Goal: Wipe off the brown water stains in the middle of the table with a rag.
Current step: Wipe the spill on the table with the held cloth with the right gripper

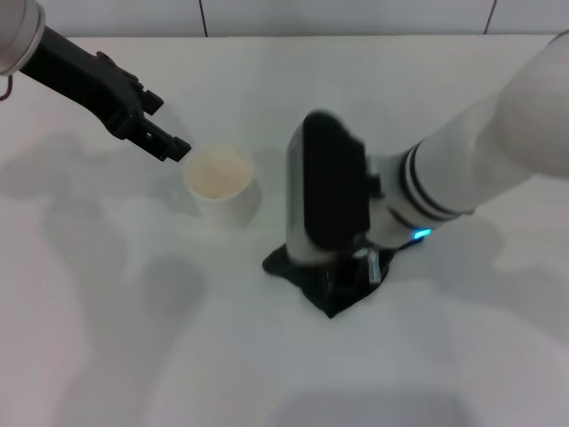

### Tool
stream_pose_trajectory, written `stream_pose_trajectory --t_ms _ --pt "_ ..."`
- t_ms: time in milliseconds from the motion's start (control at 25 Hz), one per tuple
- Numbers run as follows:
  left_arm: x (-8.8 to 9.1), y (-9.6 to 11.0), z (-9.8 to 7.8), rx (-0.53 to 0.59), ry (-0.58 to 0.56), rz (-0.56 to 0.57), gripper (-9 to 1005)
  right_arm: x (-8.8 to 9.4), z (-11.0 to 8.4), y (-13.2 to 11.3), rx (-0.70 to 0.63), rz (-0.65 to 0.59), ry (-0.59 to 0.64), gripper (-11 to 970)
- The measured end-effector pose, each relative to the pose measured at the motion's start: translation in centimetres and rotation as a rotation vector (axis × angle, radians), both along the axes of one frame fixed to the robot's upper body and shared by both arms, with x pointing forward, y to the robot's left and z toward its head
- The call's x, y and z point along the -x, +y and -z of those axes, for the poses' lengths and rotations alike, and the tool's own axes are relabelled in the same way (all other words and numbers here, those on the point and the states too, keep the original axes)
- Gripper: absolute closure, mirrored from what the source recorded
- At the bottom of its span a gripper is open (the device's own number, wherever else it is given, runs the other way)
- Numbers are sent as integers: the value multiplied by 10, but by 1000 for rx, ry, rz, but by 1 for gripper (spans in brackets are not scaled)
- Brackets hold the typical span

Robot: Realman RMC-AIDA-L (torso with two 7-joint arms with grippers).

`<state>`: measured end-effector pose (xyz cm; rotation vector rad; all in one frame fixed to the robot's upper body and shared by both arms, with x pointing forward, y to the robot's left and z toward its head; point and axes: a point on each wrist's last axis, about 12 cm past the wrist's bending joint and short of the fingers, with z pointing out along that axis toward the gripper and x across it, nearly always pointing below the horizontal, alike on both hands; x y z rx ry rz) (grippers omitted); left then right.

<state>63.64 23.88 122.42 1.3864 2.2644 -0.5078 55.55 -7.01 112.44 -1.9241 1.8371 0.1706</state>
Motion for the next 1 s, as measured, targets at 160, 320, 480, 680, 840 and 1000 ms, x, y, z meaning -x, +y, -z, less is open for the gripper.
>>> stream_pose_trajectory --t_ms 160,320,480,680,840,1000 --pt "0 1 1 -5 -3 -5 105 16 5 10 66 -135 -62 881" --pt "0 2 1 -6 -2 -8 105 26 9 14 122 -218 -133 880" --pt "0 2 1 -6 -2 -9 105 14 10 8 82 -142 -166 880" --pt "0 2 1 -8 -4 -11 106 -7 6 -4 29 0 -173 879" --pt "-1 2 2 -8 -3 -15 105 -24 7 -14 -9 115 -171 877" --pt "-2 -2 3 -2 6 -6 104 -38 6 -26 -44 220 -165 878"
